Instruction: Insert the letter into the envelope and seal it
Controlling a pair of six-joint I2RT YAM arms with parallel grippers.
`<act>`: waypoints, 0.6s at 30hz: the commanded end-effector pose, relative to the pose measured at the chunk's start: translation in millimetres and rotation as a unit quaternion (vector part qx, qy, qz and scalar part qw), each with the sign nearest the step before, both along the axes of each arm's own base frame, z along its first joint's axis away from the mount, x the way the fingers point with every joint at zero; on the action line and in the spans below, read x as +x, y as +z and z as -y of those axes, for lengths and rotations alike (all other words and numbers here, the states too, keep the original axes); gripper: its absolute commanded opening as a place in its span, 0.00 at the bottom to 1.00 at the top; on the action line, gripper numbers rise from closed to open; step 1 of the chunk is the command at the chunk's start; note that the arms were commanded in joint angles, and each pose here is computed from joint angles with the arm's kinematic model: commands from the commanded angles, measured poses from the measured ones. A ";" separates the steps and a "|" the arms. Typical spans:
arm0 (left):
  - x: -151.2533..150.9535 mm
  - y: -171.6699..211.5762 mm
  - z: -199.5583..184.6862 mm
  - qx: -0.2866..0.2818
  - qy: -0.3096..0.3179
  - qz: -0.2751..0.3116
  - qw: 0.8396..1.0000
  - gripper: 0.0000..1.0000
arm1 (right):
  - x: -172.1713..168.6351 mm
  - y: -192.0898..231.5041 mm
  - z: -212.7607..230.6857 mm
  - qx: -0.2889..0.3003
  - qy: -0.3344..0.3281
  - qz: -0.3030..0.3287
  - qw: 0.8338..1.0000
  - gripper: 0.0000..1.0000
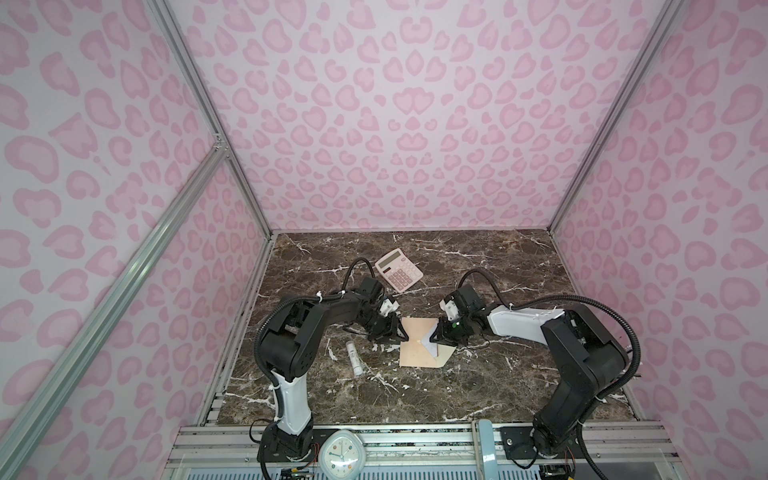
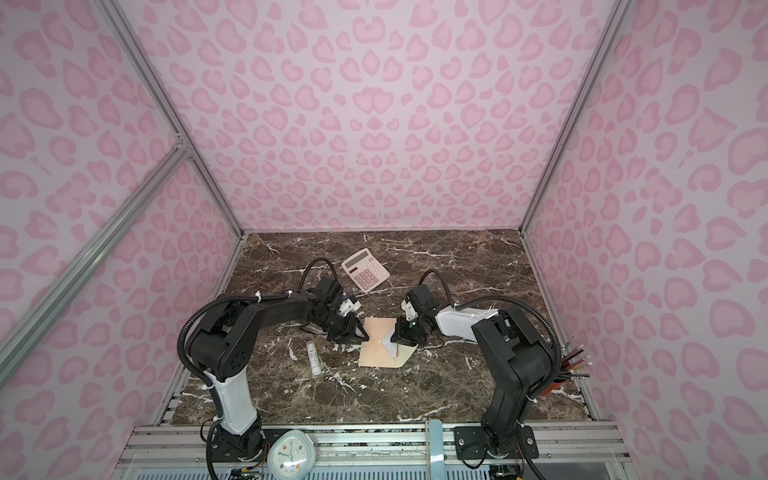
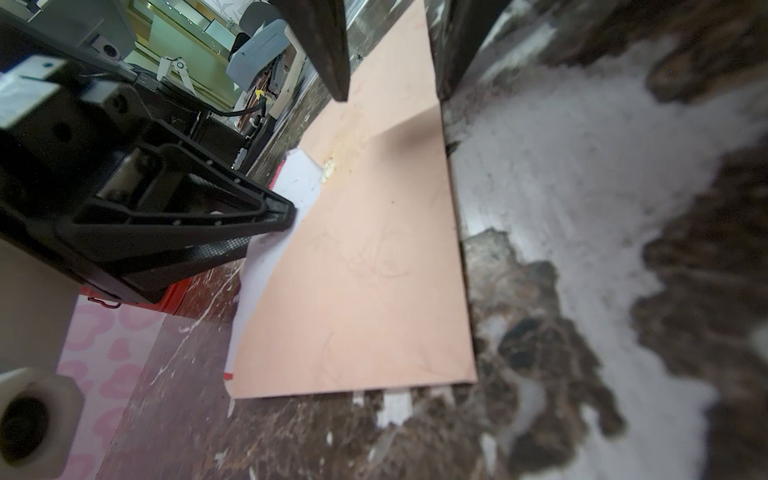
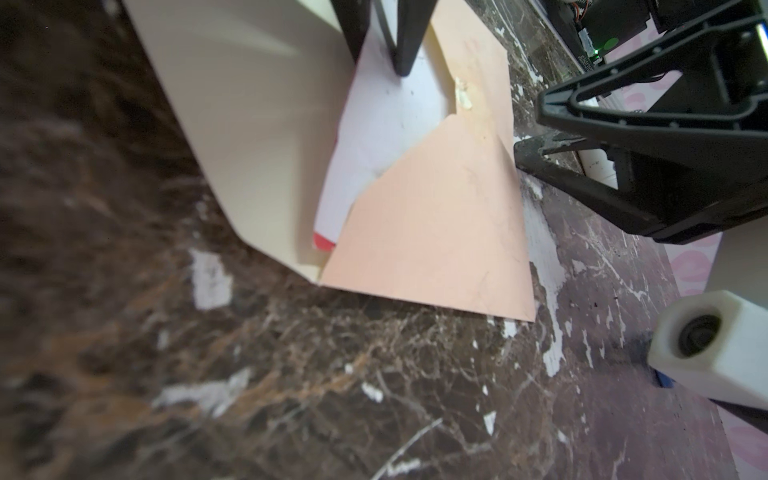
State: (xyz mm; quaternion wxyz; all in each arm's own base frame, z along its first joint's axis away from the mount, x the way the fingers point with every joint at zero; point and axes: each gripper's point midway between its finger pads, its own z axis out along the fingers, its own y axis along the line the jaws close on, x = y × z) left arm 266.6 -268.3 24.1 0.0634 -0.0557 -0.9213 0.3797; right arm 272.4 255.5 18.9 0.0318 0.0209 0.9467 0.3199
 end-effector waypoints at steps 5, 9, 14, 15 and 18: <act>0.2 -10.8 -8.1 0.034 0.004 0.003 0.999 0.38 | 4.3 -0.8 -4.5 0.000 0.001 0.002 1.000 0.15; 2.2 -8.4 -9.0 0.038 0.003 0.009 0.999 0.38 | 2.5 1.4 -3.4 -0.003 0.008 0.003 1.000 0.22; 5.2 -5.2 -10.0 0.044 0.001 0.016 0.999 0.38 | 0.1 5.0 6.5 -0.013 0.012 0.003 1.000 0.37; 5.6 -5.2 -10.1 0.044 0.000 0.016 0.999 0.38 | -0.2 5.8 8.9 -0.016 0.013 0.003 1.000 0.39; 7.0 -4.7 -9.6 0.044 0.000 0.019 0.999 0.38 | 0.0 8.4 17.4 -0.028 0.016 0.002 0.999 0.45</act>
